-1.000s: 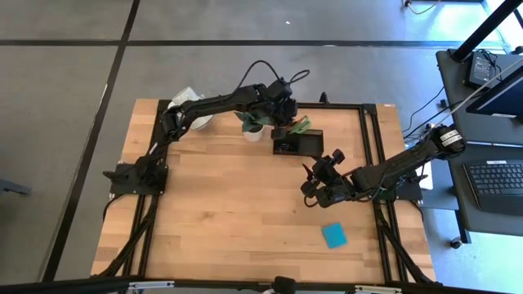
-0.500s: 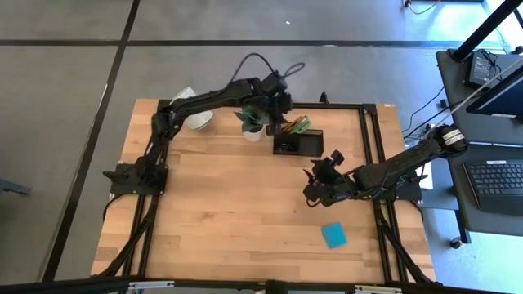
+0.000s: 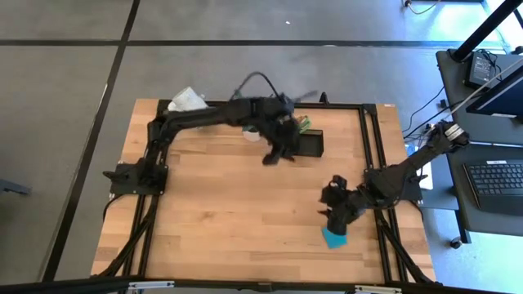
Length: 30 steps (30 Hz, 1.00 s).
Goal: Pick and place office supplies into organizer
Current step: Put the blue sticky notes into the desk organizer
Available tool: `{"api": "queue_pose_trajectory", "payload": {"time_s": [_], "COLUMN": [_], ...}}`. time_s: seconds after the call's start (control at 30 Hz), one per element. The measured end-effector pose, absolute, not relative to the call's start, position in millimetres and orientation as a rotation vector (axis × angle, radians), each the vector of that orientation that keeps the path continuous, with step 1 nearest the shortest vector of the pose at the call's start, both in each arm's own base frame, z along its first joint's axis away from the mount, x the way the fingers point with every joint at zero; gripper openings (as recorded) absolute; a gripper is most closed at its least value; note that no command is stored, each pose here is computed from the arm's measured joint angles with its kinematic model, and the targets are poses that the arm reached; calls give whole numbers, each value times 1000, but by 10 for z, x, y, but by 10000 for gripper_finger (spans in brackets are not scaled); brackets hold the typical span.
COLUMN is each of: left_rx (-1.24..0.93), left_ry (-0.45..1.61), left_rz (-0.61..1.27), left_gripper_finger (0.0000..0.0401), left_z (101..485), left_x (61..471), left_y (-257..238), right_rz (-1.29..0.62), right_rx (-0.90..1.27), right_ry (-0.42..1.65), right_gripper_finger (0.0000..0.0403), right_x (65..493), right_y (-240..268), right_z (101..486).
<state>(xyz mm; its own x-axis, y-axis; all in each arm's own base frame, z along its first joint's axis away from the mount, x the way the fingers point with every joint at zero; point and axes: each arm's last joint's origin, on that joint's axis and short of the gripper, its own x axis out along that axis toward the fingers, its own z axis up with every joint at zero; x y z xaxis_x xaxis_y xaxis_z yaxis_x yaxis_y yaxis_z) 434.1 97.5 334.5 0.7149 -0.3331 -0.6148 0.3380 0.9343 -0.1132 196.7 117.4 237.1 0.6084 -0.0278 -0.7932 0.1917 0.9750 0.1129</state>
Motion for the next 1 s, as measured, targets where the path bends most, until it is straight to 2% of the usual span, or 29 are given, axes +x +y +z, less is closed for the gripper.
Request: {"api": "queue_pose_trajectory", "payload": {"time_s": [0.23,0.4,0.53,0.7,0.8,1.0], "left_rx": [91,85,7,-135,-178,-204], "left_ry": [570,475,491,533,516,414], "left_rz": [-549,-600,-581,-559,-567,-600], "left_gripper_finger": [141,141,141,141,141,141], "left_z": [3167,2737,2268,1759,1553,1502], "left_x": [4709,5098,5322,5487,5554,5619], "left_y": [220,-189,-250,-275,-386,-585], "right_rz": [-69,-109,-158,-188,-215,-335], "right_rx": [387,426,421,364,241,-20], "right_ry": [1041,1097,1152,1195,1237,1344], "right_gripper_finger": [174,158,145,133,123,105], "right_x": [1693,1539,1448,1429,1483,1590], "right_y": [1528,1825,2038,2281,2398,2586], "right_z": [2442,2261,2067,1887,1819,1804]}}
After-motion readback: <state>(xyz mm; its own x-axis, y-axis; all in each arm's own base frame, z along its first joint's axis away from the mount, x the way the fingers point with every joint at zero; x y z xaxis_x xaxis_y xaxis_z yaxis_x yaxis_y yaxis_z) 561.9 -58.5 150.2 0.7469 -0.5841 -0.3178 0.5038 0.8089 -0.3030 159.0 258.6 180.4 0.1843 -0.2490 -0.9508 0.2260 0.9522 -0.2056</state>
